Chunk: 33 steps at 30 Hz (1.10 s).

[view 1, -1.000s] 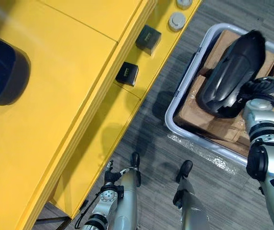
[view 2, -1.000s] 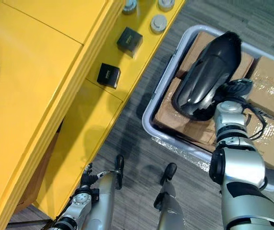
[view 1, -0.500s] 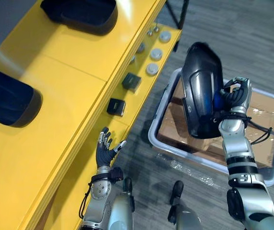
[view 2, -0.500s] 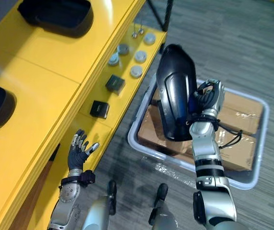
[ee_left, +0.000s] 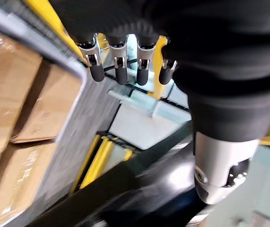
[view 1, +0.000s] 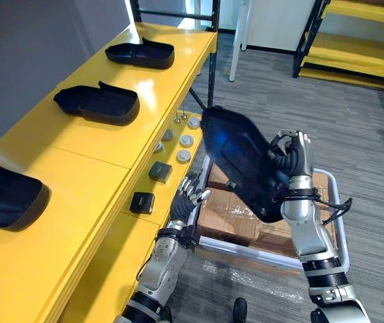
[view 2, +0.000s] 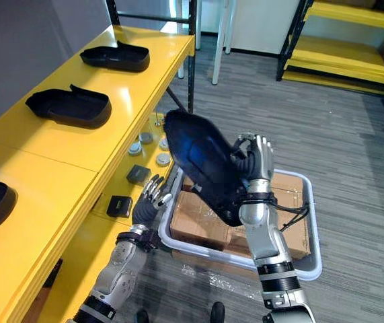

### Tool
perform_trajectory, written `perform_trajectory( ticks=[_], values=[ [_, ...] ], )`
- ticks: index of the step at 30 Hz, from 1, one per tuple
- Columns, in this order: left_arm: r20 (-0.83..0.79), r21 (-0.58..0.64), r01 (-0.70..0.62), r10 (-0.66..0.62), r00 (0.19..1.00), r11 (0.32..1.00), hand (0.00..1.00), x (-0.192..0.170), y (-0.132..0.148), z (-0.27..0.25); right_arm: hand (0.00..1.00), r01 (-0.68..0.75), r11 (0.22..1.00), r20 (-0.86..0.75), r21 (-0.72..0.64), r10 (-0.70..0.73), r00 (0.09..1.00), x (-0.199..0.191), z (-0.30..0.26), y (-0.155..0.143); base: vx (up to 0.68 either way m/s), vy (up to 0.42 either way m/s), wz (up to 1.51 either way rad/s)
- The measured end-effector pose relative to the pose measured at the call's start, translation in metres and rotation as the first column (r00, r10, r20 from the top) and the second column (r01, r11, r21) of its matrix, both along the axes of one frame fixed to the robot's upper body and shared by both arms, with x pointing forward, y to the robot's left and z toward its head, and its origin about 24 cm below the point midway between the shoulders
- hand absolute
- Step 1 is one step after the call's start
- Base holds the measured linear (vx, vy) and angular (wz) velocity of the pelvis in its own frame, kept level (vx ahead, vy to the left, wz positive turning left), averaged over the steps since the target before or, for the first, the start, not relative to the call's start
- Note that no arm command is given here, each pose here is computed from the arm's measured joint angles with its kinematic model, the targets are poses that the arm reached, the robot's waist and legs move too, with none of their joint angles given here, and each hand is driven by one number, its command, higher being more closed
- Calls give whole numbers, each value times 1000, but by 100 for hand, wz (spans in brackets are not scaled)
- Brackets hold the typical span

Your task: Walk over and take plastic housings, then place them on the shelf

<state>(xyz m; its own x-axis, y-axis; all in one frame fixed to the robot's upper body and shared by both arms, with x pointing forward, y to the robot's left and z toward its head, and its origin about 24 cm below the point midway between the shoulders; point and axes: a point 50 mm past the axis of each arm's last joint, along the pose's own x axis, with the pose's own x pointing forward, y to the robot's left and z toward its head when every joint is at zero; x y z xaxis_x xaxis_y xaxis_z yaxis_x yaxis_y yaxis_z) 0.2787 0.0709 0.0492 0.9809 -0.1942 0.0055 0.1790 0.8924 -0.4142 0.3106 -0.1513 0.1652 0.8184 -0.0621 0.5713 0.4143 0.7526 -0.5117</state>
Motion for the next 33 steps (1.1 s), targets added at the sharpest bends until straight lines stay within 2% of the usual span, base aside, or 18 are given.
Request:
perform_trajectory(
  ticks=[7, 13, 14, 21, 28, 33],
  values=[
    [-61, -2, 20, -20, 998, 1000, 0, 3, -7, -8, 100, -78, 996, -28, 39, 79, 997, -10, -13, 23, -5, 1, 0],
    [-68, -90, 45, -52, 996, 995, 0, 8, -16, 0, 100, -159, 986, -53, 51, 162, 985, -16, -21, 46, -3, 1, 1],
    [-80, -136, 48, -60, 995, 989, 100, 7, -18, 1, 100, -175, 983, -60, 60, 179, 982, -17, -23, 51, 0, 0, 0],
    [-109, -372, 36, -82, 991, 927, 100, 6, -19, 10, 100, -169, 980, -49, 101, 175, 983, -21, -26, 57, 1, 8, 2],
    [-107, -463, -13, -41, 993, 886, 100, 4, -13, 13, 100, -234, 967, 40, 102, 231, 972, -39, -21, 68, -3, 6, 1],
    [-107, -463, -6, -49, 993, 886, 100, -1, -15, 12, 100, -225, 968, 51, 109, 220, 974, -47, -25, 63, -23, 15, 10]
  ],
)
